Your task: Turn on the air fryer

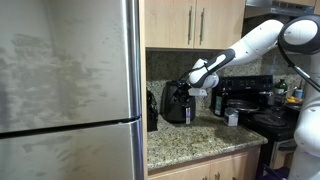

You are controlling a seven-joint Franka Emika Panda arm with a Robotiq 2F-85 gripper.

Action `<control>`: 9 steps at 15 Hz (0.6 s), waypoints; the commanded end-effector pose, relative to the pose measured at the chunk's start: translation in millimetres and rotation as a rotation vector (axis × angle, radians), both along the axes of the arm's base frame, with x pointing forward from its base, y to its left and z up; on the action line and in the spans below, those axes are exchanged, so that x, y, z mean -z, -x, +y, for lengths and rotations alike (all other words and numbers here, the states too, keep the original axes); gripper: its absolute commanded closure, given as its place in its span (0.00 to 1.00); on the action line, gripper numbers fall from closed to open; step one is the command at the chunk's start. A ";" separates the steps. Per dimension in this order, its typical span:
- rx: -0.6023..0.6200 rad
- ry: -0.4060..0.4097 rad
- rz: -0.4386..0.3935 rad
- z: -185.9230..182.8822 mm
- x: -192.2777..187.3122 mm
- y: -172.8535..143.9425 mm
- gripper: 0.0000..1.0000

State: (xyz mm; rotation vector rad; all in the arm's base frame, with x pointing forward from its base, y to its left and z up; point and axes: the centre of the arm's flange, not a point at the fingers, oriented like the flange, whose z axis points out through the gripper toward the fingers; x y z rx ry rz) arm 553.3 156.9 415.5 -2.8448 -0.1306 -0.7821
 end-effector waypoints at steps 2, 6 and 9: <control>0.000 0.000 0.000 0.3 0.0 0.1 0.00; 0.002 0.021 0.030 -0.6 -0.3 1.6 0.00; -0.001 0.014 0.013 -0.4 1.9 0.5 0.00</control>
